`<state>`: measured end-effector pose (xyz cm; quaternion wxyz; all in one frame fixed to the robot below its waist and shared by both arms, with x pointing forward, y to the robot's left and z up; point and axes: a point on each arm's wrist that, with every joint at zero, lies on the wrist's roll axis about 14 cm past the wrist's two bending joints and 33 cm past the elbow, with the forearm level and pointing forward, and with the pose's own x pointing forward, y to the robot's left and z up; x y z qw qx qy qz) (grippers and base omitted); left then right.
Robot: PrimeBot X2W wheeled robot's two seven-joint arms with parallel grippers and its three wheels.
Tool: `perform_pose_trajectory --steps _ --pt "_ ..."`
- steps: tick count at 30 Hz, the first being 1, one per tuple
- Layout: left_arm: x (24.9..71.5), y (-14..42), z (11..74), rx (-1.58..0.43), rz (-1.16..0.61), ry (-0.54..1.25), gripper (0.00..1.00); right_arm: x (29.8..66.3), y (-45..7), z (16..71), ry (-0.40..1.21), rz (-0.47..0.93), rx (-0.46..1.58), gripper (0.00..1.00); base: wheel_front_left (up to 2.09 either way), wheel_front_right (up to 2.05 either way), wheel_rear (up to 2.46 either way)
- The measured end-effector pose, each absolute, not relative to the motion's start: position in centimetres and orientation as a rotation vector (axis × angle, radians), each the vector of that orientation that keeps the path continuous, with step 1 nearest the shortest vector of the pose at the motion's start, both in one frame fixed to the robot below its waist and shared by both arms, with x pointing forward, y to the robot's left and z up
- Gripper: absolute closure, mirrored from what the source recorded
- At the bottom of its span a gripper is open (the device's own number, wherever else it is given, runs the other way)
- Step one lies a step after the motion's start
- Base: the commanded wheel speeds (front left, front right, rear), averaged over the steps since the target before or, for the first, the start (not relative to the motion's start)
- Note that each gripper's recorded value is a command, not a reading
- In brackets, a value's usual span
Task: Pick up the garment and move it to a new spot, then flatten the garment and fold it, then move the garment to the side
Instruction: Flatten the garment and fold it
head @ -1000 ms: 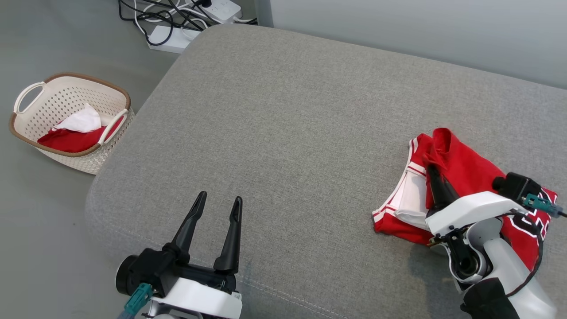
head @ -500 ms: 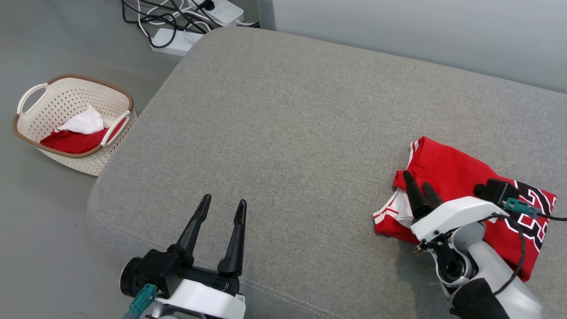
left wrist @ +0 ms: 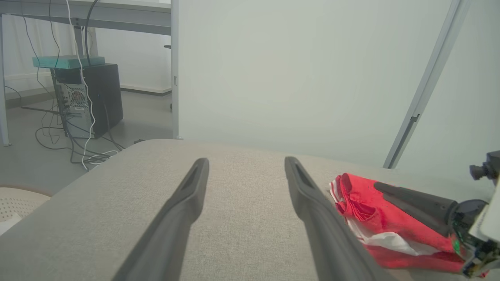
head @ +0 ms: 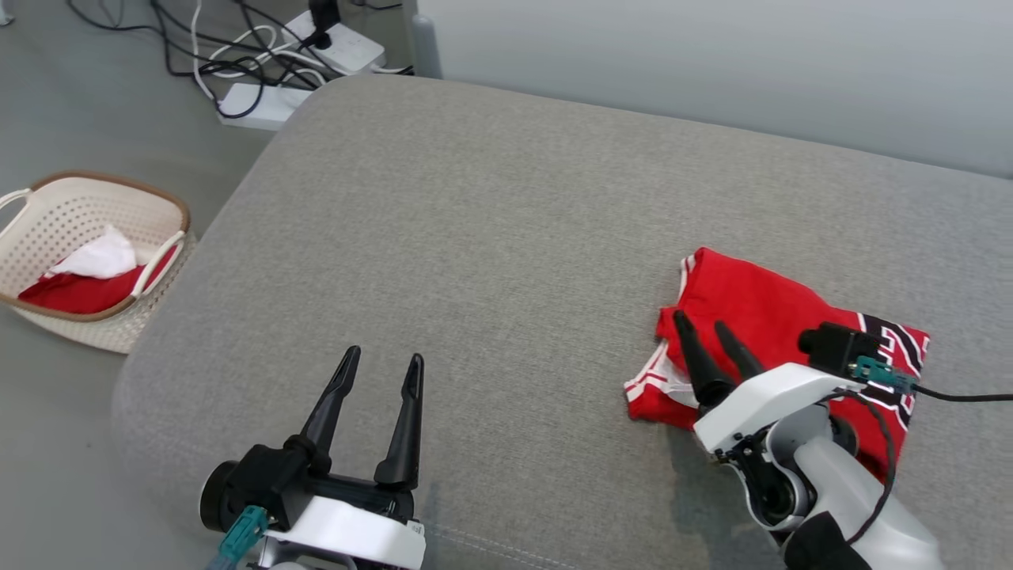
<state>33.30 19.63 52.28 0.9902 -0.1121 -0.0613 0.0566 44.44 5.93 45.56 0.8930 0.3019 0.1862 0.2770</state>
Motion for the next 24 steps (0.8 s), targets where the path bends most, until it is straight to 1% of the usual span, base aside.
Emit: perform_pose_trajectory --steps 6,9,12,14,18,24 --pt "34.1 18.5 52.1 -0.228 0.074 -0.117 0.00 46.0 1.0 46.4 0.272 0.498 0.504 0.00 0.00 0.00 0.00" --pt "34.4 17.7 51.8 -0.228 0.046 -0.105 0.00 46.7 -2.2 46.8 0.224 0.452 0.408 0.00 0.00 0.00 0.00" --pt "35.0 16.6 51.7 -0.226 0.011 -0.102 0.00 47.4 -6.0 48.4 0.135 0.381 0.345 0.00 0.00 0.00 0.00" --pt "35.3 15.9 51.6 -0.228 -0.013 -0.097 0.00 47.1 -8.3 48.4 0.114 0.334 0.291 0.00 0.00 0.00 0.00" --pt "35.9 14.5 51.5 -0.228 -0.057 -0.090 0.00 45.3 -11.7 47.9 0.097 0.252 0.229 0.00 0.00 0.00 0.00" --pt "36.3 12.8 51.2 -0.227 -0.112 -0.073 0.00 43.0 -14.7 49.2 0.028 0.177 0.159 0.00 0.00 0.00 0.00"
